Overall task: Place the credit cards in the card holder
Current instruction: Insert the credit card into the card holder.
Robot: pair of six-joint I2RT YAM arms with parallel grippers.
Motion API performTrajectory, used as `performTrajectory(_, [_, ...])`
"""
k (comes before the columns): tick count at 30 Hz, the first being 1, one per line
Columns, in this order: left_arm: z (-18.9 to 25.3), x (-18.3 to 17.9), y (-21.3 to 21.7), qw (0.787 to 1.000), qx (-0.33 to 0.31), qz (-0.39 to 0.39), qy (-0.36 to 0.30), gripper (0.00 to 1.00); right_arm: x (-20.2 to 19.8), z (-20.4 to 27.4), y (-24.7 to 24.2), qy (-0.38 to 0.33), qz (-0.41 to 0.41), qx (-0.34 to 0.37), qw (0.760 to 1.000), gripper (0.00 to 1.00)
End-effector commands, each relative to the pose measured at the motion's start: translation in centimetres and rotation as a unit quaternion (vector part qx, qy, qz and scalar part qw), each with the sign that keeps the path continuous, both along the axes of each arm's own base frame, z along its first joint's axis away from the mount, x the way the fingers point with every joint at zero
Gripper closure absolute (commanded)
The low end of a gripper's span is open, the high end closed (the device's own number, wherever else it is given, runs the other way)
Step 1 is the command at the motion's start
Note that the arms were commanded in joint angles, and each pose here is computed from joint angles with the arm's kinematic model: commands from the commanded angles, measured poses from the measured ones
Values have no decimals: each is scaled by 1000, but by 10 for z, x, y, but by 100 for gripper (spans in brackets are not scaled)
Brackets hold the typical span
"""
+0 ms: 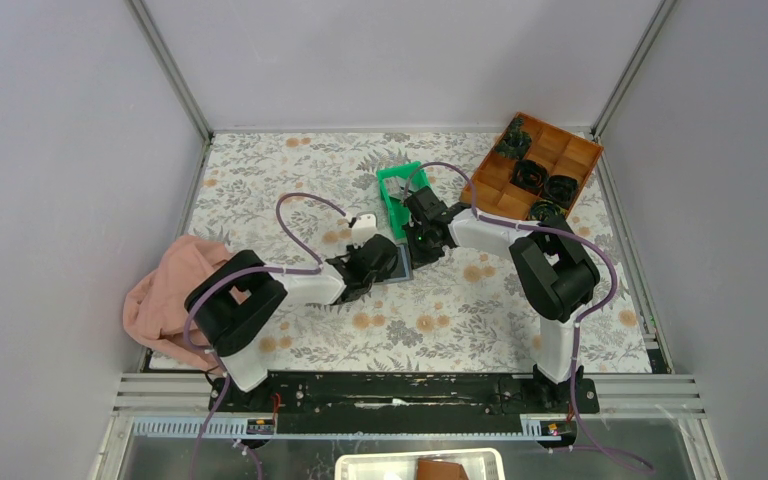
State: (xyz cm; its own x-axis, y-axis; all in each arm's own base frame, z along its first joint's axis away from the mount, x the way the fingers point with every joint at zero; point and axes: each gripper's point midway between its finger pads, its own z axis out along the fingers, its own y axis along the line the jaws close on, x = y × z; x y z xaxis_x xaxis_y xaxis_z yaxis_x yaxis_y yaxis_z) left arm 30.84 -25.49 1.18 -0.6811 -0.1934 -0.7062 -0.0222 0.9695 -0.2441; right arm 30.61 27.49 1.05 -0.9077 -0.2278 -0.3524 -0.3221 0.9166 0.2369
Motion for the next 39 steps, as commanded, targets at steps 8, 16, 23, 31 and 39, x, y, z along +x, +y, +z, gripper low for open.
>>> performTrajectory(8, [-31,-44,-19,994,-13,-72,81,92,-18,-11,23,18,31,17,999,92])
performTrajectory(16, [-34,-45,-28,992,-15,-85,90,79,-27,-13,27,25,40,18,999,92])
performTrajectory(23, [-36,-44,-27,992,-6,-84,93,70,-29,-14,26,23,40,11,999,91])
performTrajectory(31, [-18,-41,1,994,49,-42,83,57,-24,-9,18,9,31,1,999,88])
performTrajectory(39, [10,-36,21,996,76,-15,53,51,-16,16,12,-19,24,5,1000,80])
